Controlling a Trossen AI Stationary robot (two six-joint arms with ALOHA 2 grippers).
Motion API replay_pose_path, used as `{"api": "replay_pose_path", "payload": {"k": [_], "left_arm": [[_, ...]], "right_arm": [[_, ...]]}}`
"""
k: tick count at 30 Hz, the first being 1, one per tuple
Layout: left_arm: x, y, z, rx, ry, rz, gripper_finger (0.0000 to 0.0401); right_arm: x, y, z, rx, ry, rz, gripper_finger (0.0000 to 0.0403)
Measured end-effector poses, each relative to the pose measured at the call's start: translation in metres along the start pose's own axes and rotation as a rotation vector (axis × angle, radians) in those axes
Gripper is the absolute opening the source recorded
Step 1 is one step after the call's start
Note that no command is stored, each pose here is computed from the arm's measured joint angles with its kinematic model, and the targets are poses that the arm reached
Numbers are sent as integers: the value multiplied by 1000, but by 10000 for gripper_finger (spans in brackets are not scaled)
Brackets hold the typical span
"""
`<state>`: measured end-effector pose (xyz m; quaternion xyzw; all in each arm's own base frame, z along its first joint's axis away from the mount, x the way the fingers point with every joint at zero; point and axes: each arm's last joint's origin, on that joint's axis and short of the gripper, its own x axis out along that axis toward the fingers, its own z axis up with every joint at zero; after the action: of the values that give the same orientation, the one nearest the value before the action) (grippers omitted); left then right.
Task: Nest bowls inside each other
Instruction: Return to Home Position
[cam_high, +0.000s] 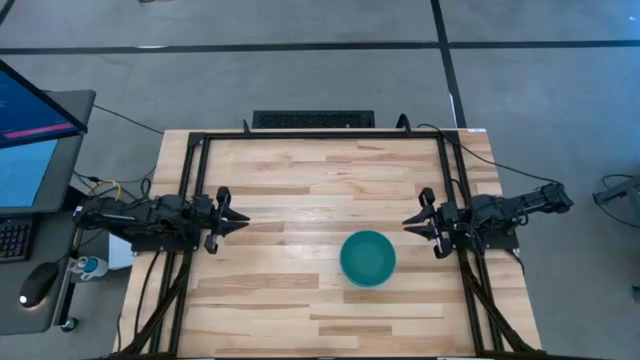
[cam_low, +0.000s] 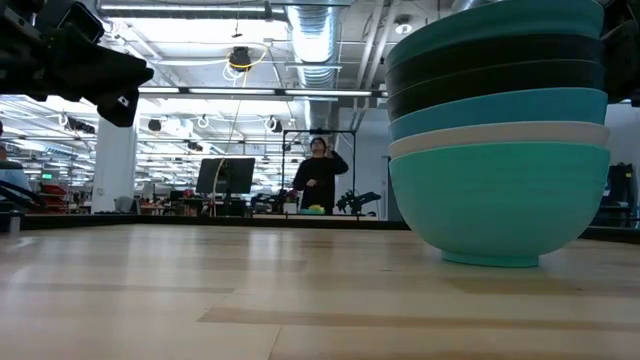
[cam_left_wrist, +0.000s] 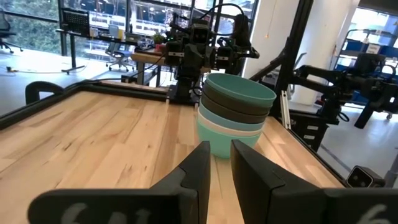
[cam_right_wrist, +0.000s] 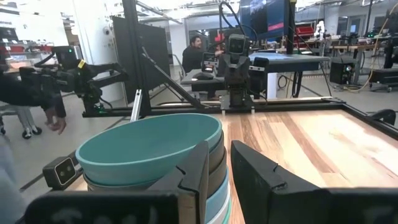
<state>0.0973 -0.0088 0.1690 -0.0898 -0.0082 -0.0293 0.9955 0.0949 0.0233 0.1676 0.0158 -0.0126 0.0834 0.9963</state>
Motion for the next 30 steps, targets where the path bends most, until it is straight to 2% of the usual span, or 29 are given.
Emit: {"api": "replay_pose_path", "payload": {"k": [30], "left_arm": [[0, 0, 0, -1, 4, -10, 54]], "right_arm": [[0, 0, 0, 0, 0, 0, 92]]}}
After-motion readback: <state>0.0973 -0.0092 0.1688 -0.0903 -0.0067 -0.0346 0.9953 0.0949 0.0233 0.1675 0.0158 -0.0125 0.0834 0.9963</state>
